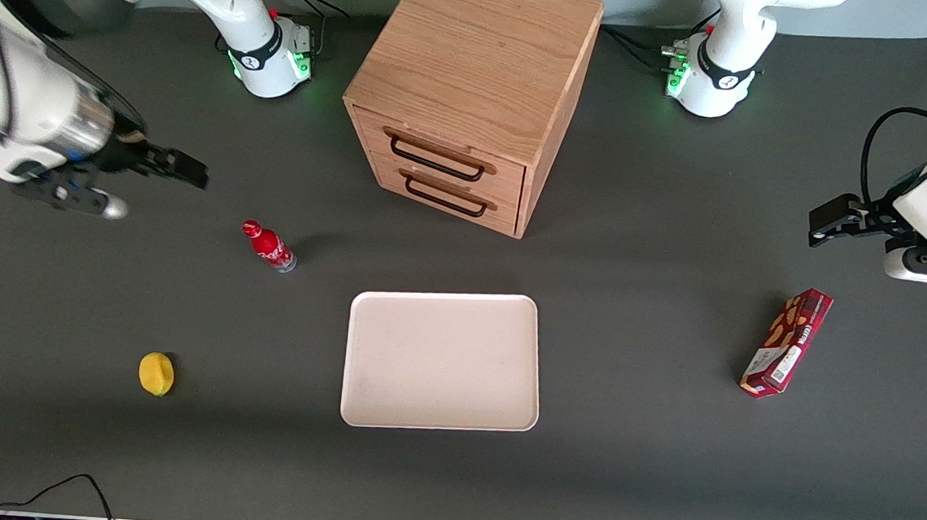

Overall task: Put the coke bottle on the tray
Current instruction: 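Move the right gripper down over the red Coca-Cola bottle, then close the right gripper around the bottle's body and lift it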

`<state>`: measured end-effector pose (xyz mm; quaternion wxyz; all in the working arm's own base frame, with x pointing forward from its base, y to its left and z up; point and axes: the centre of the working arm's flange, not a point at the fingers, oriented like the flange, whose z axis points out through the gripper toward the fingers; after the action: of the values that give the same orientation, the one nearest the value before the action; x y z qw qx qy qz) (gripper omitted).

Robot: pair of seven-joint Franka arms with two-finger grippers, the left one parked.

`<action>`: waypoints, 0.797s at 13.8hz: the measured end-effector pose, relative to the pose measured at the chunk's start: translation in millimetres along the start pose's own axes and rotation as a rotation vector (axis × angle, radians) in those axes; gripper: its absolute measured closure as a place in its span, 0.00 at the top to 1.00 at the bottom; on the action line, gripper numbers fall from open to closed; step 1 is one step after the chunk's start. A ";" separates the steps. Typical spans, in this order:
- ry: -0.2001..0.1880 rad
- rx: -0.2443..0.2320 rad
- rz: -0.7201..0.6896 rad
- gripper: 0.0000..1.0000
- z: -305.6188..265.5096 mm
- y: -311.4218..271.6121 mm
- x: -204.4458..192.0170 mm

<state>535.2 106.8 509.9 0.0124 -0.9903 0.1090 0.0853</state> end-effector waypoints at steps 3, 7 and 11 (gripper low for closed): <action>0.039 -0.016 -0.001 1.00 96.0 -13.0 13.9; 0.091 -0.030 -0.008 1.00 165.0 1.2 14.1; 0.088 -0.030 0.007 0.75 182.7 5.0 10.5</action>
<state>513.8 107.6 328.1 -0.0077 -0.9928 0.1116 0.0436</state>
